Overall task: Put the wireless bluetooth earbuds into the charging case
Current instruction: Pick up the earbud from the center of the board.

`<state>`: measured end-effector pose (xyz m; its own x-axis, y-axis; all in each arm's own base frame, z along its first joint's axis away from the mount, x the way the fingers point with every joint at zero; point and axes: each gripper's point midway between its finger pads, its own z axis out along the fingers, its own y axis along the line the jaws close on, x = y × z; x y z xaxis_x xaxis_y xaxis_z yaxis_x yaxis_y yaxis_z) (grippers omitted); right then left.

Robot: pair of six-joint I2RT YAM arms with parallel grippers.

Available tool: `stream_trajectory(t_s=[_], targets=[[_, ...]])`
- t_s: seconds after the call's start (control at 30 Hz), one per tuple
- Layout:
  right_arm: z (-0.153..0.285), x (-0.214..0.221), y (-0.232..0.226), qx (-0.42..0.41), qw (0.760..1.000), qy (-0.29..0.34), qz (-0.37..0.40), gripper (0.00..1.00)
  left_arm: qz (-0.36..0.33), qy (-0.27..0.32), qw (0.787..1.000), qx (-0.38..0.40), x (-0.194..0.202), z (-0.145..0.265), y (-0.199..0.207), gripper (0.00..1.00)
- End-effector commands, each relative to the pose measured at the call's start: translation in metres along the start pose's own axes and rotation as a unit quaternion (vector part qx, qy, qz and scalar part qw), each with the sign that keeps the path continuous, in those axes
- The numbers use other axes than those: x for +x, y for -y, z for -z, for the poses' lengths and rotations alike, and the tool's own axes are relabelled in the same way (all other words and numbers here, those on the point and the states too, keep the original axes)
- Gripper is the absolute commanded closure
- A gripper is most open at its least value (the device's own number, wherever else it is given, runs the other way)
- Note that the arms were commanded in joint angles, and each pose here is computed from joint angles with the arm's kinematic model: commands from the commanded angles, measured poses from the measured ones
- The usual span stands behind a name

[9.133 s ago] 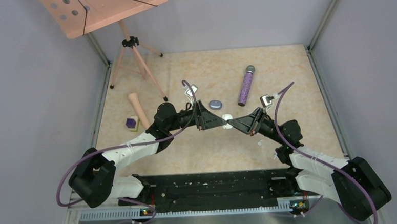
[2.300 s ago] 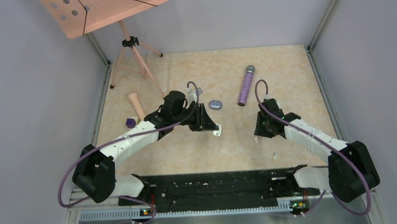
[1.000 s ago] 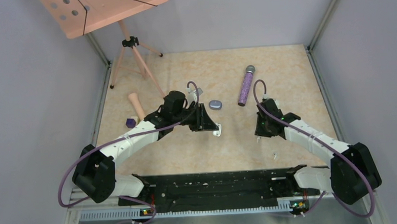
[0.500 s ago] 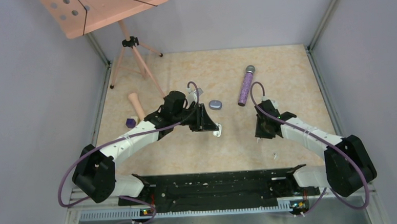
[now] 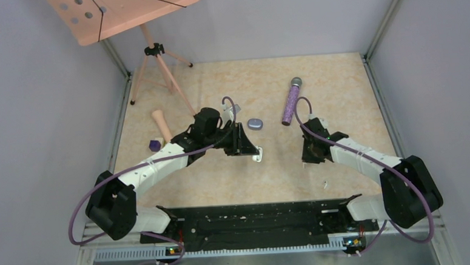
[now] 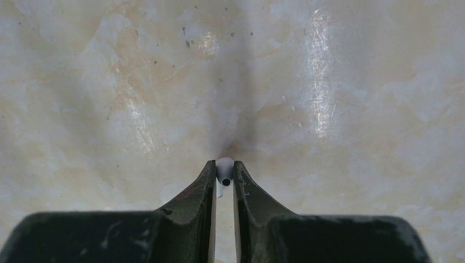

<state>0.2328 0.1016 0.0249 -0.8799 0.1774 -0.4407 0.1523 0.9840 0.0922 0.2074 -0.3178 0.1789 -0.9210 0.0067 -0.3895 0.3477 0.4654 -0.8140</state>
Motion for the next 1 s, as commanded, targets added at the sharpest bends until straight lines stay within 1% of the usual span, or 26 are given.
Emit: stream_trajectory(t_s=[0.0, 0.1, 0.27, 0.37, 0.43, 0.47, 0.53, 0.87, 0.9, 0.97], targets=[[-0.003, -0.005, -0.002, 0.0, 1.0, 0.01, 0.004, 0.92, -0.027, 0.012, 0.999, 0.025, -0.01, 0.004, 0.019, 1.0], [-0.001, -0.005, -0.006, -0.01, 1.0, 0.01, -0.002, 0.99, -0.027, 0.011, 0.999, 0.026, -0.01, 0.004, 0.019, 1.0], [0.004, -0.008, -0.015, -0.041, 0.999, 0.014, -0.013, 1.0, -0.028, 0.011, 0.999, 0.025, -0.01, 0.005, 0.019, 1.0], [0.004, -0.008, -0.015, -0.044, 0.999, 0.014, -0.008, 0.95, -0.028, 0.011, 0.999, 0.025, -0.01, 0.004, 0.019, 1.0], [0.003, -0.006, -0.014, -0.044, 0.999, 0.01, -0.004, 0.86, -0.028, 0.011, 0.999, 0.025, -0.01, 0.004, 0.019, 1.0], [0.003, -0.005, -0.014, -0.044, 0.999, 0.008, -0.002, 0.83, -0.028, 0.01, 0.999, 0.025, -0.01, 0.004, 0.019, 1.0], [0.002, -0.003, -0.013, -0.041, 0.999, 0.005, -0.002, 0.82, -0.028, 0.011, 0.999, 0.025, -0.01, 0.004, 0.019, 1.0], [0.01, -0.005, -0.002, -0.031, 0.999, 0.017, -0.013, 0.83, -0.026, 0.008, 0.999, 0.025, -0.009, 0.003, 0.019, 1.0], [0.011, -0.005, -0.001, -0.032, 0.999, 0.018, -0.016, 0.82, -0.026, 0.008, 0.999, 0.025, -0.01, 0.004, 0.019, 1.0], [0.013, -0.004, 0.0, -0.038, 0.999, 0.02, -0.02, 0.77, -0.026, 0.008, 0.999, 0.025, -0.01, 0.003, 0.019, 1.0]])
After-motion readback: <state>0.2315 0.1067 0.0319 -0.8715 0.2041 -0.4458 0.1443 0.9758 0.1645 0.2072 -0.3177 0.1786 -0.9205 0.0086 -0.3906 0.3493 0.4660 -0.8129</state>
